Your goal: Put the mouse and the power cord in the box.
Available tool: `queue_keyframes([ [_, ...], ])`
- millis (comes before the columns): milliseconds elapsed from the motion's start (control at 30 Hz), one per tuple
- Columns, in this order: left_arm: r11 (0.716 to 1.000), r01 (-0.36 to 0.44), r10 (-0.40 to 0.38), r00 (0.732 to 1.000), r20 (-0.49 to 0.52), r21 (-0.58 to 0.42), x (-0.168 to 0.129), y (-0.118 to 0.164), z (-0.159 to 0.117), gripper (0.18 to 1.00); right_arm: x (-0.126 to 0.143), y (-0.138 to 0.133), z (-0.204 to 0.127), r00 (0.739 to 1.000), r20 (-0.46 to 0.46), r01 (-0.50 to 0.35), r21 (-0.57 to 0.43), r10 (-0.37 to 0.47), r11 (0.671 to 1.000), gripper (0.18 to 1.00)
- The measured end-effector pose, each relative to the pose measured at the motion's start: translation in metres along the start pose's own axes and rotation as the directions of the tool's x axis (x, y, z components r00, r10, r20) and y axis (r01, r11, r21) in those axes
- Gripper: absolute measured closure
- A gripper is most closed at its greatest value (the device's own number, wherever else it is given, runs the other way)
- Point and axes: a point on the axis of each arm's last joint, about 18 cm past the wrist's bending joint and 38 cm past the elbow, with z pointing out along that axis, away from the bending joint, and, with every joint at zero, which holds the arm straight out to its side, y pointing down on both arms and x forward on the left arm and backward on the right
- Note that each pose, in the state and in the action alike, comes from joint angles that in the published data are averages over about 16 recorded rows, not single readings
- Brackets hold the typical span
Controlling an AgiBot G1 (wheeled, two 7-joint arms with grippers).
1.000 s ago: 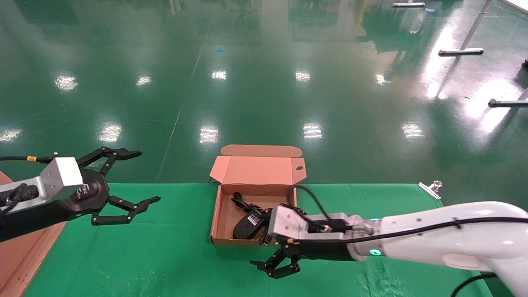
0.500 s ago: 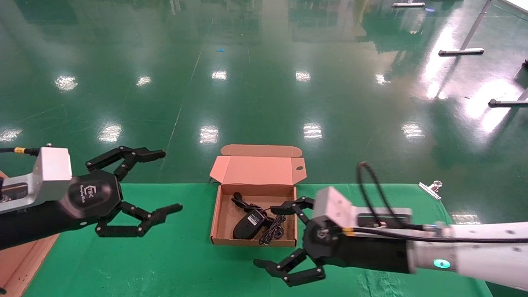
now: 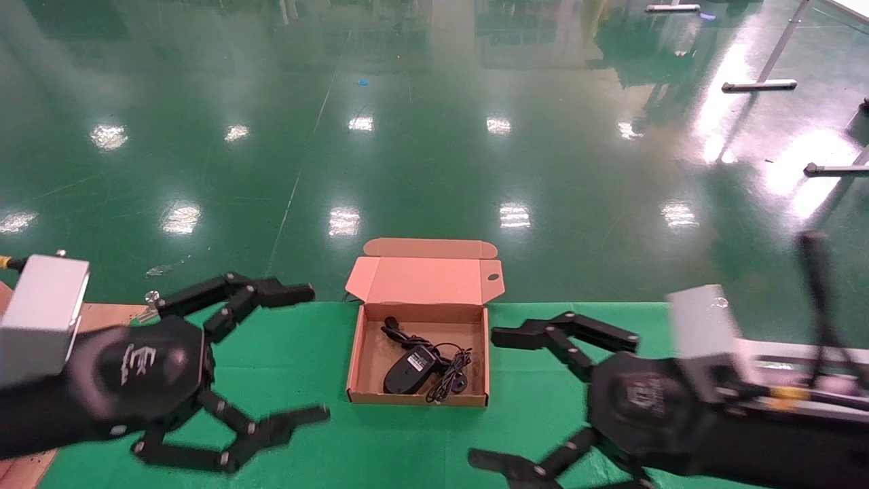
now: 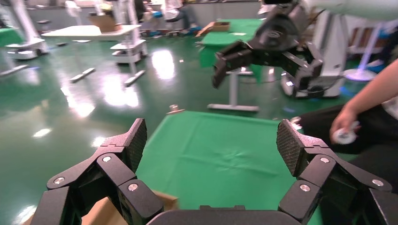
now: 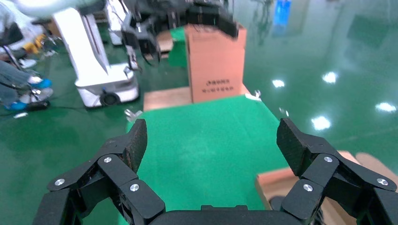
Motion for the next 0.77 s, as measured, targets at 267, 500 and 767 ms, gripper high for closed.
queue_keyframes([
  [267,0.998,0.063,-0.061,0.993,-0.100,0.011,0.030,-0.018,0.007,0.183,-0.023,-0.027,-0.031,0.999,0.040,0.023,0.048,-0.025,0.999,0.178],
  [500,0.996,0.083,-0.081,0.987,-0.139,0.010,0.042,-0.024,0.009,0.183,-0.031,-0.036,-0.040,0.998,0.055,0.034,0.060,-0.038,0.998,0.178],
  [767,0.997,0.083,-0.080,0.987,-0.140,0.011,0.043,-0.025,0.009,0.183,-0.031,-0.036,-0.040,0.998,0.055,0.034,0.060,-0.037,0.998,0.178],
])
